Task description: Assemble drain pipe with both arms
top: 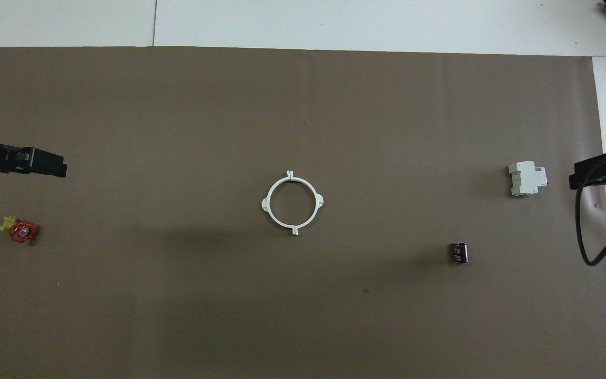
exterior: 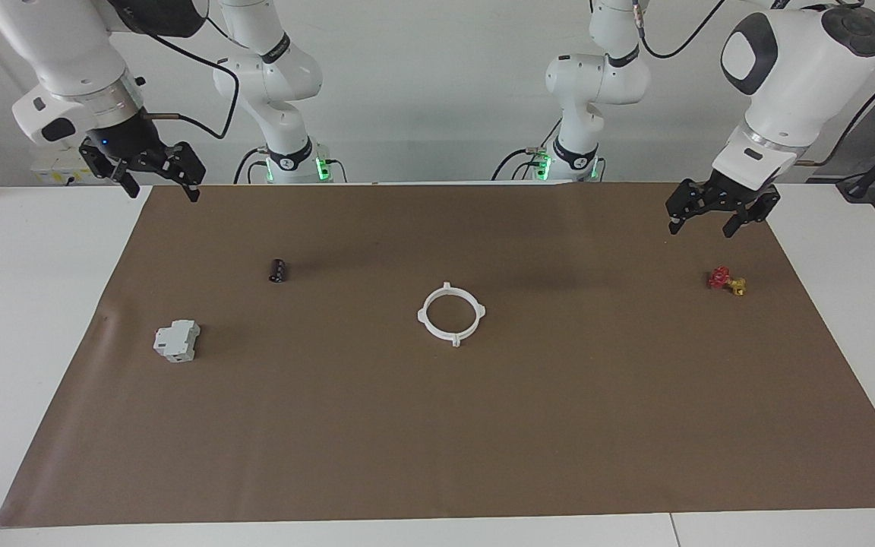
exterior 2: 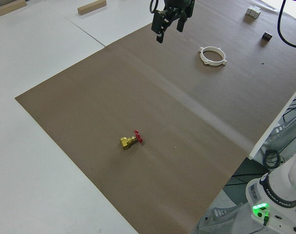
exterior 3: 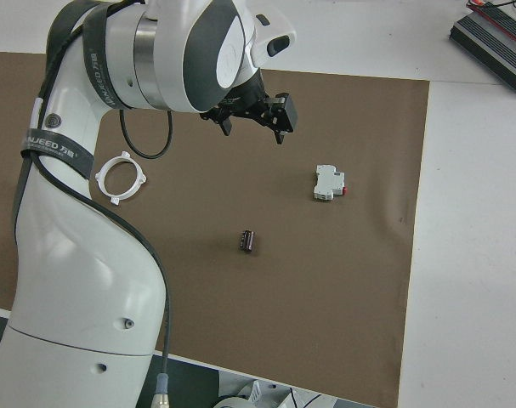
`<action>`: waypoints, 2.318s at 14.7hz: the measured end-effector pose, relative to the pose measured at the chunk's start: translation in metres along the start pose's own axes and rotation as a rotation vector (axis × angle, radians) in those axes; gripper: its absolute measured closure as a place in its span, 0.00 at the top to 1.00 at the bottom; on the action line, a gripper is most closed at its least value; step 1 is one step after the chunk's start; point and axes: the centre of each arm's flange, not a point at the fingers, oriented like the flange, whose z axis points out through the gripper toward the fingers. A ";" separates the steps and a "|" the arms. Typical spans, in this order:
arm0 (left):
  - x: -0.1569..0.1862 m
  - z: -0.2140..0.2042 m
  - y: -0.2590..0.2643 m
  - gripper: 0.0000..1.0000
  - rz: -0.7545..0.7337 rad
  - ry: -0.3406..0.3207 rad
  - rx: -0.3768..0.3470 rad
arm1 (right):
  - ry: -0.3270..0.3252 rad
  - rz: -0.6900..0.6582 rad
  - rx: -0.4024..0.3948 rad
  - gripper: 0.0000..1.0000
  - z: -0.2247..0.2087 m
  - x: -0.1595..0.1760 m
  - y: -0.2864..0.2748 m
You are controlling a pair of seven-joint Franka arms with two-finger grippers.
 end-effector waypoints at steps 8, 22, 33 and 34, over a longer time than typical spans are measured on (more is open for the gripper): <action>0.001 0.000 0.011 1.00 0.020 0.000 0.000 | 0.000 0.000 0.000 1.00 0.000 0.000 0.000; 0.000 -0.001 0.021 1.00 0.029 -0.001 -0.001 | 0.000 0.000 0.000 1.00 0.000 0.000 0.000; -0.004 -0.005 0.021 1.00 0.027 -0.010 -0.003 | 0.000 0.000 0.000 1.00 0.000 0.000 0.000; -0.003 -0.003 0.021 1.00 0.026 -0.012 -0.002 | 0.000 0.000 0.000 1.00 0.000 0.000 0.000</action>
